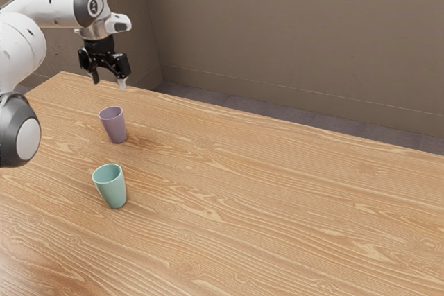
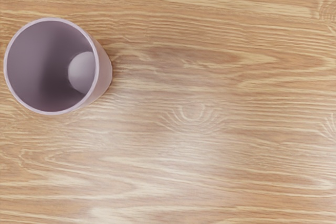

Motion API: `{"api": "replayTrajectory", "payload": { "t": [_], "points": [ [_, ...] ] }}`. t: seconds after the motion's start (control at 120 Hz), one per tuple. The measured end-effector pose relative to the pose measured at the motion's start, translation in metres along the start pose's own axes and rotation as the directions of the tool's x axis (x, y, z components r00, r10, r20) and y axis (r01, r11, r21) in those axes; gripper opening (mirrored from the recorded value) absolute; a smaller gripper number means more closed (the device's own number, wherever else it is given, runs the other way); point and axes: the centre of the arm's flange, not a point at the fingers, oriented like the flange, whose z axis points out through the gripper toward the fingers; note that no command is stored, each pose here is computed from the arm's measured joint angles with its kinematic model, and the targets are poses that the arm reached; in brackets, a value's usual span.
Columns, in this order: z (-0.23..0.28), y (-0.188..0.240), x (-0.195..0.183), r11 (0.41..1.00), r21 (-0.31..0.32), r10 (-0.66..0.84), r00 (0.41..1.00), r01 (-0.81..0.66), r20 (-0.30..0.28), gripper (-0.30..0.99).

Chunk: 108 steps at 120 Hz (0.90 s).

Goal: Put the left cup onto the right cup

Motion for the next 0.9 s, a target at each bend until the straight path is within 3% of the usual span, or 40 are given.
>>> {"api": "replayTrajectory", "payload": {
  "t": [0.192,0.408,0.708,0.9],
  "points": [
    [0.038,-0.024,0.006,0.999,-0.030,-0.034,0.999,0.034,0.021,0.69],
    [0.060,-0.032,0.017,0.999,-0.016,-0.042,0.999,0.042,0.014,0.69],
    [0.081,-0.045,0.032,0.999,0.010,-0.043,0.999,0.043,-0.028,0.69],
    [0.097,-0.046,0.040,0.999,-0.011,-0.045,0.997,0.044,-0.058,0.69]
  ]
}}
